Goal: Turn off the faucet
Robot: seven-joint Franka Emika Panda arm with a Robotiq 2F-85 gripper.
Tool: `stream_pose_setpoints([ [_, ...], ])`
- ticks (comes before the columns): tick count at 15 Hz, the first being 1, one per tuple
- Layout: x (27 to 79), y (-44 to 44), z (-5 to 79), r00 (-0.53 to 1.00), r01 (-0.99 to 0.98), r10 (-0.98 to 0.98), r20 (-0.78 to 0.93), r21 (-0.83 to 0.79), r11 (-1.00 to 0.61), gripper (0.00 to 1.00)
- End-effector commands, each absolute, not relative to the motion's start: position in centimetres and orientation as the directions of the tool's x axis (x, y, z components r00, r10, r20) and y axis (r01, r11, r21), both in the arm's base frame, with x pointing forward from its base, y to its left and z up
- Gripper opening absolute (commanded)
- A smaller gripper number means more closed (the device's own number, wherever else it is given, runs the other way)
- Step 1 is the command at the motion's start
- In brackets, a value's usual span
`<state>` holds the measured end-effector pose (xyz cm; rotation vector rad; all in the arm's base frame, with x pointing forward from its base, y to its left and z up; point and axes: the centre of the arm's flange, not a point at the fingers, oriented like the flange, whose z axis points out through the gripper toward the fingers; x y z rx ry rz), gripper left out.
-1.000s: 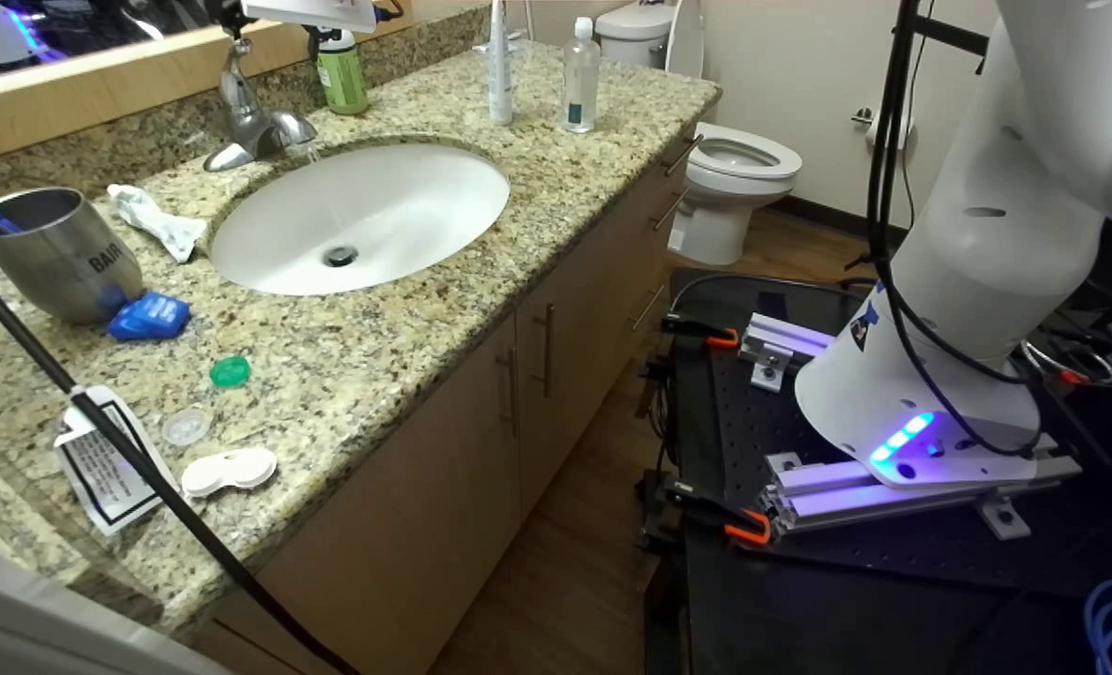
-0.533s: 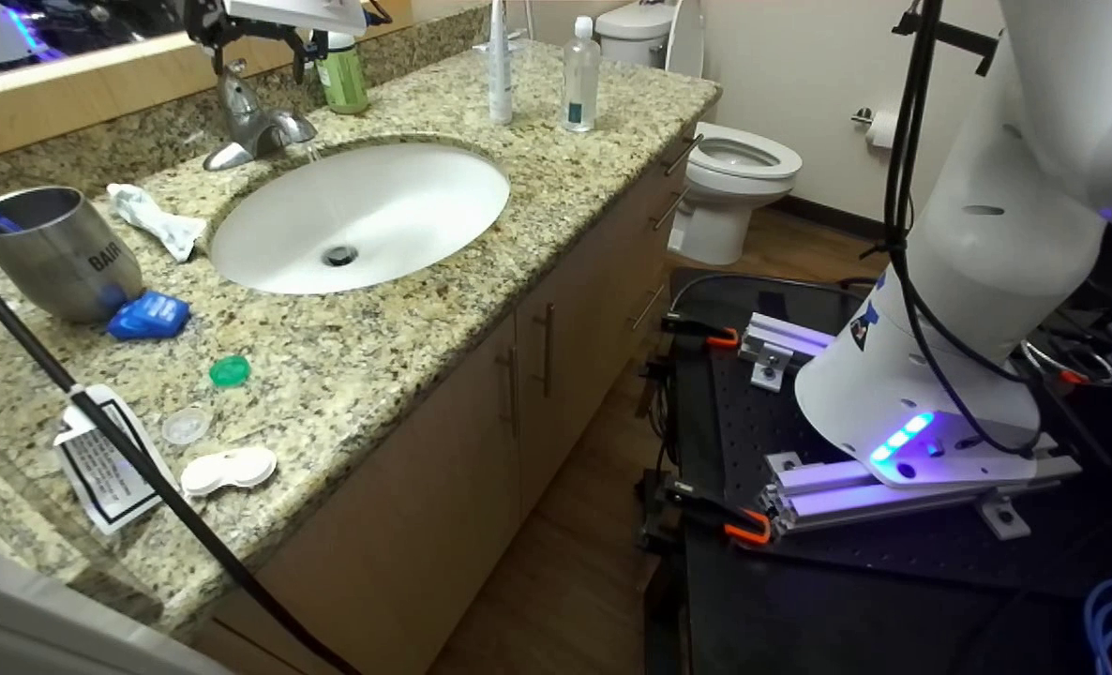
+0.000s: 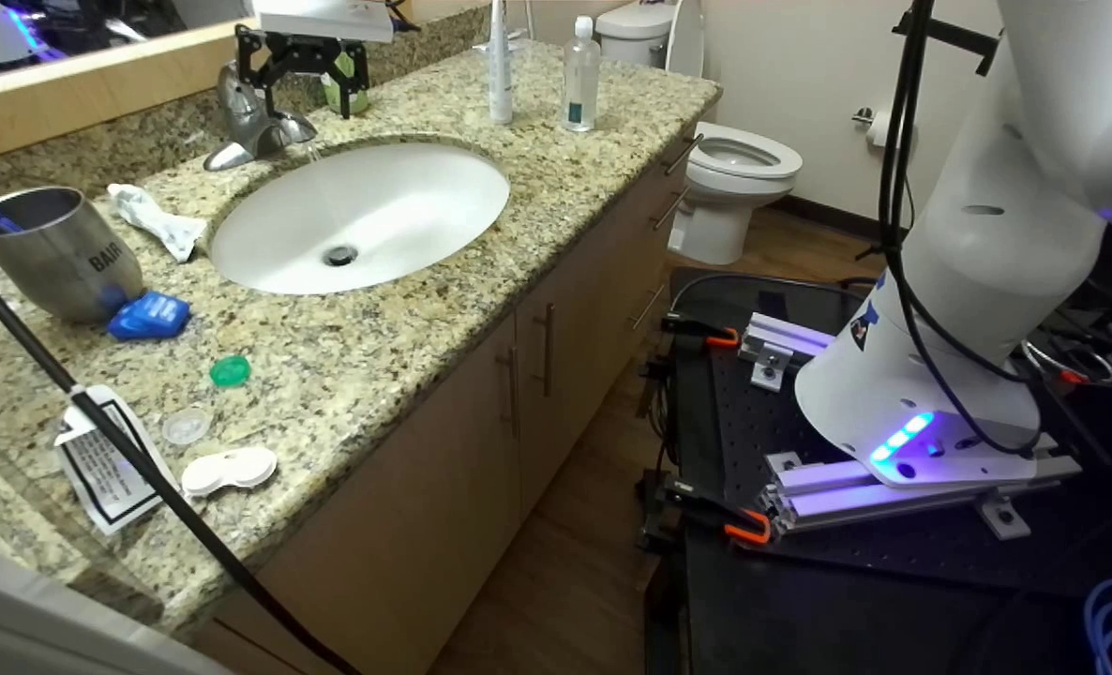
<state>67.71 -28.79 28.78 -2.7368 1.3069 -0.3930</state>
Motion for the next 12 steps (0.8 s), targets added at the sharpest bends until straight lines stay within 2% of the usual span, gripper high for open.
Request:
stream_pose_setpoints([
  [1, 68.4, -30.2, 30.0, 0.574, -0.782, -0.81, 0.119, -0.216, -0.585, 1.0],
  [4, 68.4, -30.0, 31.7, 0.575, -0.782, -0.815, 0.073, -0.247, -0.573, 1.0],
  [6, 68.6, -29.7, 33.3, 0.57, -0.773, -0.821, 0.018, -0.326, -0.544, 1.0],
  [9, 69.3, -29.5, 35.4, 0.557, -0.744, -0.829, 0.055, -0.411, -0.527, 1.0],
  [12, 69.7, -29.3, 35.3, 0.546, -0.756, -0.835, 0.072, -0.388, -0.528, 1.0],
])
